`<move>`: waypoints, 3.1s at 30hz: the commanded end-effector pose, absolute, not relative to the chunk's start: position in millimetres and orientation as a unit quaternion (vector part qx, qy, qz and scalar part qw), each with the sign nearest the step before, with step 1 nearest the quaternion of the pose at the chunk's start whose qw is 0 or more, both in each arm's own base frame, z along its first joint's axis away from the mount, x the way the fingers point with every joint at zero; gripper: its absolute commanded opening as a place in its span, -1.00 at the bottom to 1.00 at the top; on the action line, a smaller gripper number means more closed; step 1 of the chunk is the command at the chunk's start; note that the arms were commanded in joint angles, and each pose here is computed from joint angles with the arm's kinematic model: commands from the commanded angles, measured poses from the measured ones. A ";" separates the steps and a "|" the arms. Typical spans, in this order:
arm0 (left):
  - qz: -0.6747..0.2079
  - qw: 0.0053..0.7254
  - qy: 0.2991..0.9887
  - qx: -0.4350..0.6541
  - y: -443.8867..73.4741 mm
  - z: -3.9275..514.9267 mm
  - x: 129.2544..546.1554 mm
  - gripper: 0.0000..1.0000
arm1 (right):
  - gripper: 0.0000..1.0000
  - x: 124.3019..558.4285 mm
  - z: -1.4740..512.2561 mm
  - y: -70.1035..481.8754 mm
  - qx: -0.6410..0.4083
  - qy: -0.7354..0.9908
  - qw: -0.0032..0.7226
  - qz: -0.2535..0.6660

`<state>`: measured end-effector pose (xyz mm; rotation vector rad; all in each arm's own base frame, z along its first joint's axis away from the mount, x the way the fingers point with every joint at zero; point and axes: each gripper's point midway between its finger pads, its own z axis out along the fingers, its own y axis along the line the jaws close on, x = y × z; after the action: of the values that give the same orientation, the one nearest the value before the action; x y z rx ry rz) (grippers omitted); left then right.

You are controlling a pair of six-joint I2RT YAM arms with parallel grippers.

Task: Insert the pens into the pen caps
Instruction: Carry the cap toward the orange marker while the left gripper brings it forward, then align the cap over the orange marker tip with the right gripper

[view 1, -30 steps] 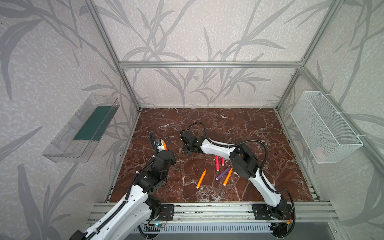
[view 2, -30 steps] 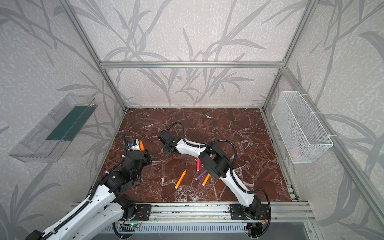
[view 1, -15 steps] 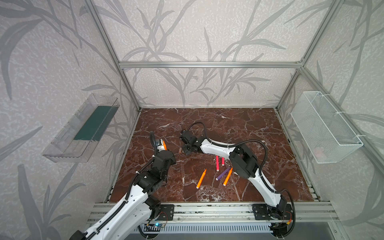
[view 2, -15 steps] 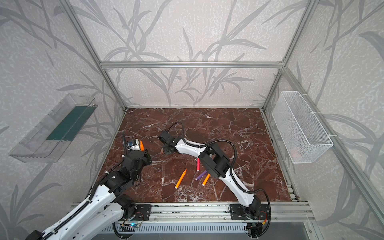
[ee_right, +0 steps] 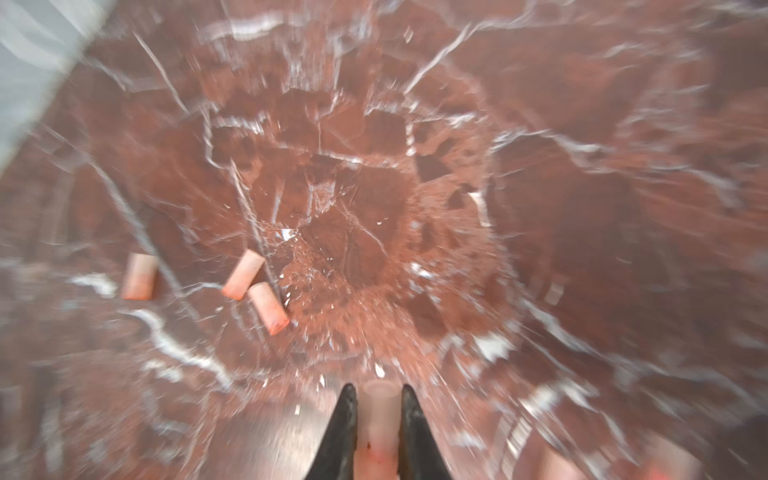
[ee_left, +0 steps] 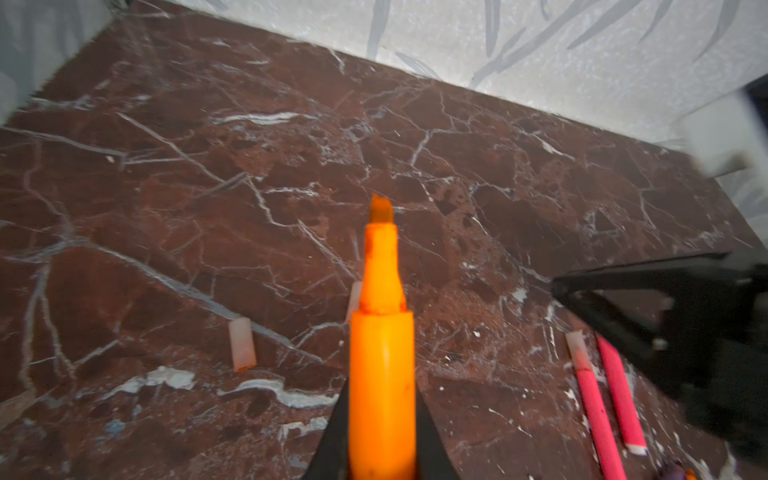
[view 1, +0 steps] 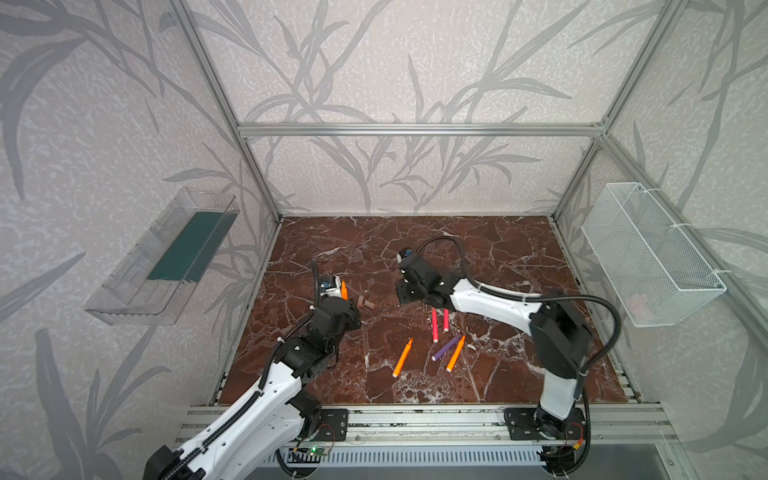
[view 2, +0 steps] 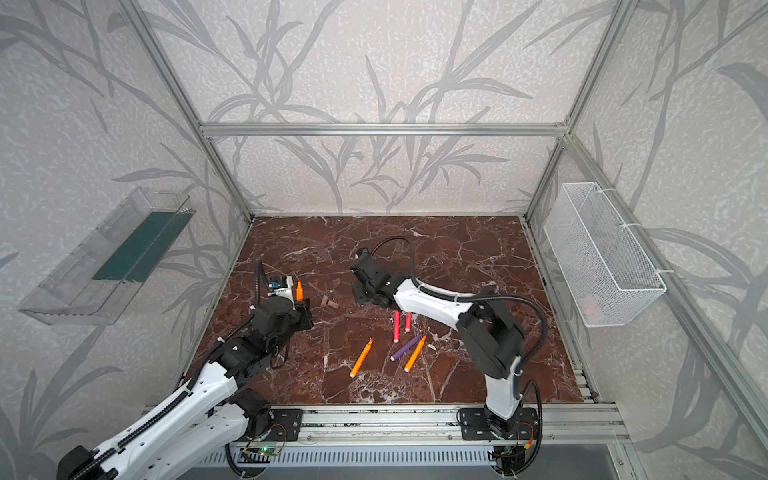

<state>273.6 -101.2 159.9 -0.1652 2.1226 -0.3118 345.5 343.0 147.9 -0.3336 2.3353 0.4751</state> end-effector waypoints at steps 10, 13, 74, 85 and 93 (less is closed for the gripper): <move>-0.343 0.328 0.877 -0.078 -176.9 163.3 250.6 -1.00 | -0.92 291.9 252.8 237.2 -0.017 0.821 0.499 0.275; -0.404 0.273 0.873 -0.017 -214.6 149.1 223.3 -1.00 | -0.92 272.0 251.1 226.9 -0.015 0.812 0.495 0.307; -0.404 0.371 0.801 0.239 -351.6 151.2 152.4 -1.00 | -1.00 245.0 198.6 233.8 0.133 0.742 0.425 0.502; -0.401 0.401 0.798 0.207 -344.9 154.2 163.7 -1.00 | -1.00 226.4 204.8 235.8 0.127 0.725 0.424 0.527; -0.404 0.398 0.797 0.207 -346.4 153.9 163.0 -1.00 | -1.00 223.4 204.6 243.7 0.119 0.725 0.422 0.530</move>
<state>160.0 -345.8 149.0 0.5565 2.0421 -1.0095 223.8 242.2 200.1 0.3006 1.8445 1.3156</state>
